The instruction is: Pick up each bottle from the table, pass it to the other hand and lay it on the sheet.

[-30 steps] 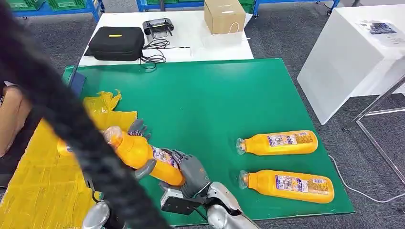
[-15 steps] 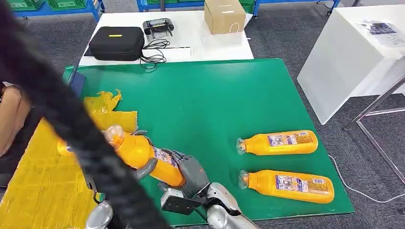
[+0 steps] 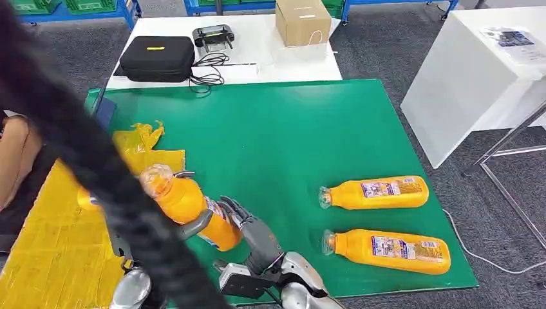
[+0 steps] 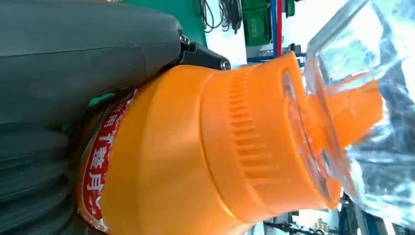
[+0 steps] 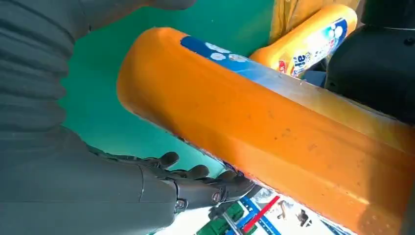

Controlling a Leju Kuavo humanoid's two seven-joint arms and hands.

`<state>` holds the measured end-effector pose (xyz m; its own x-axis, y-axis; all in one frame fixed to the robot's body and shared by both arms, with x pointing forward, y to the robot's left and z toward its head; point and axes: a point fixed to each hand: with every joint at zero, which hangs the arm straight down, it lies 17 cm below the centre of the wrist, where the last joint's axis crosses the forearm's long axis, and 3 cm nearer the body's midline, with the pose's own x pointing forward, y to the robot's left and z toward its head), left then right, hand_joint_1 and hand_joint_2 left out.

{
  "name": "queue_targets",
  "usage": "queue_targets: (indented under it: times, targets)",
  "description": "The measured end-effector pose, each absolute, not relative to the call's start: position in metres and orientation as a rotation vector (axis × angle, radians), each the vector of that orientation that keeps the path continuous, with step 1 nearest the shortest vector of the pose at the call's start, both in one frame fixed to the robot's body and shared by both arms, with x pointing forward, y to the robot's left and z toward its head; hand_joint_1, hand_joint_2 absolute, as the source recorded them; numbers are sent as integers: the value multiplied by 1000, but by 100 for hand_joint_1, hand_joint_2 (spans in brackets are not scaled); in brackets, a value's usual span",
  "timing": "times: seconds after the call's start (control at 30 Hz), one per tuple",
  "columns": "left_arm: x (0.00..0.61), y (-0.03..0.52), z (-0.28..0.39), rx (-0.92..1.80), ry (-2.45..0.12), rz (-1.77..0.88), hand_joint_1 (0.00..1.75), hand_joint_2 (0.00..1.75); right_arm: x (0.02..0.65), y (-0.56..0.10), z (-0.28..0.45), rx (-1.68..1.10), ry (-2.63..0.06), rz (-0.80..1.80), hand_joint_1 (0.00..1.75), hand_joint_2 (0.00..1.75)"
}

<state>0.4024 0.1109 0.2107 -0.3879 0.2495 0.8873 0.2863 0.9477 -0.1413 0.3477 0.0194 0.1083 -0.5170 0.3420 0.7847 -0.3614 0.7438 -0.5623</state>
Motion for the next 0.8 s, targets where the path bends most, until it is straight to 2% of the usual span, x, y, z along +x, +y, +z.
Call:
queue_targets:
  times: [0.1,0.17,0.37,0.43,0.53,0.8]
  targets:
    - [402,111,212,-372,-1998,-51,175,175,348,19,109,14,-1930,867,0,175]
    - [403,113,212,-253,-2036,-133,175,175,347,17,111,9,-1935,855,0,175]
    - [415,126,199,473,-2064,-711,175,175,353,-10,130,-46,-1969,739,0,175]
    - [425,138,185,755,-1968,-957,175,175,357,-28,143,-85,-1993,682,0,175]
    - [444,167,153,974,-1751,-1238,175,175,363,-53,161,-138,-2029,610,0,175]
    - [462,251,33,1068,-1269,-1683,175,175,378,-91,198,-226,-2107,515,0,175]
